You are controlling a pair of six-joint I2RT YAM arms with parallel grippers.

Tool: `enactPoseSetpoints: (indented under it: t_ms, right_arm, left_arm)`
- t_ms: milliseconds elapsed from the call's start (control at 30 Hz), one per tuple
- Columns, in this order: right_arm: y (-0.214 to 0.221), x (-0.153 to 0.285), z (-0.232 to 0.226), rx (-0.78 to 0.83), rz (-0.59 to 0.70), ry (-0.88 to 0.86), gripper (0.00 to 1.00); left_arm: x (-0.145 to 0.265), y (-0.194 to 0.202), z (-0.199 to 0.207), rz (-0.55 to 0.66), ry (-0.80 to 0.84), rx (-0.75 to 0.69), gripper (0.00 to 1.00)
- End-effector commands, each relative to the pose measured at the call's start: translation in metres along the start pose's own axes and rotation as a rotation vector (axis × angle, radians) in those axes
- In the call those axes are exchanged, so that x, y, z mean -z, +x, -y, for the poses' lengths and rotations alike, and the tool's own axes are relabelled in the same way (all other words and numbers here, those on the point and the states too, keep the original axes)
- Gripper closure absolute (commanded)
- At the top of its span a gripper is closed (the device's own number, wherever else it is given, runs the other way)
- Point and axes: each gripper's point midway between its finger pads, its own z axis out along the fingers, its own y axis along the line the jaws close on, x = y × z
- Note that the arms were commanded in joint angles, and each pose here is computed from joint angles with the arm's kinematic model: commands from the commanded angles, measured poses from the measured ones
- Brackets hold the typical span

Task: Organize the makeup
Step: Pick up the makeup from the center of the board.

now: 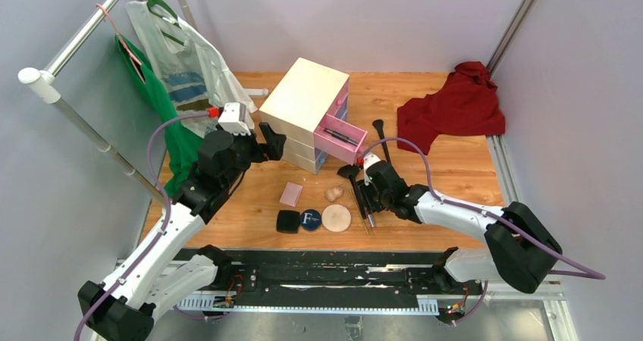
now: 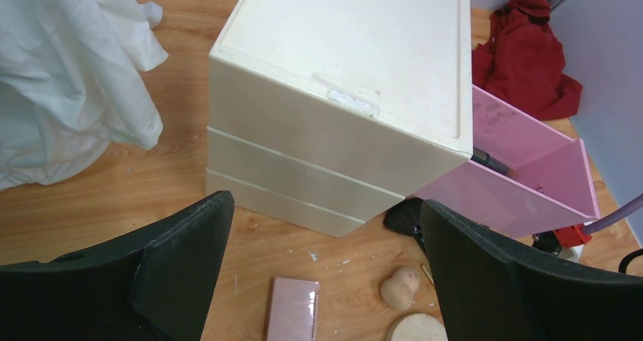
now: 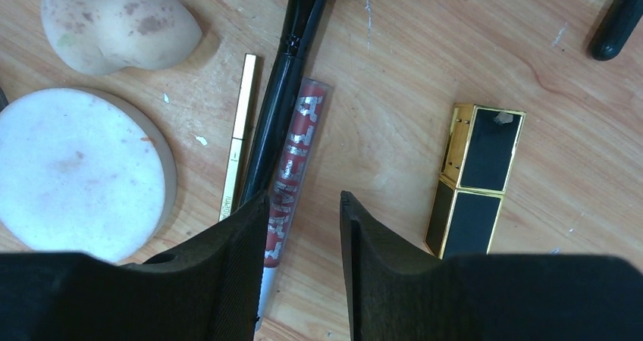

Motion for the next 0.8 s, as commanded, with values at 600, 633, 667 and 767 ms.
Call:
enactPoseSetpoints:
  t_ms: [600, 633, 667, 767]
  right_arm:
    - [0.018, -0.003, 0.011, -0.031, -0.04, 0.053, 0.75]
    - [0.017, -0.002, 0.011, -0.032, -0.038, 0.054, 0.8]
    - [0.017, -0.002, 0.011, -0.032, -0.039, 0.056, 0.84]
    - [0.018, -0.001, 0.012, -0.033, -0.042, 0.061, 0.89]
  left_arm:
    - [-0.002, -0.004, 0.004, 0.023, 0.014, -0.002, 0.02]
    - [-0.002, -0.003, 0.004, 0.022, 0.015, -0.002, 0.02]
    - [-0.002, -0.004, 0.004, 0.025, 0.013, -0.003, 0.02]
    - [-0.002, -0.004, 0.004, 0.024, 0.013, -0.003, 0.02]
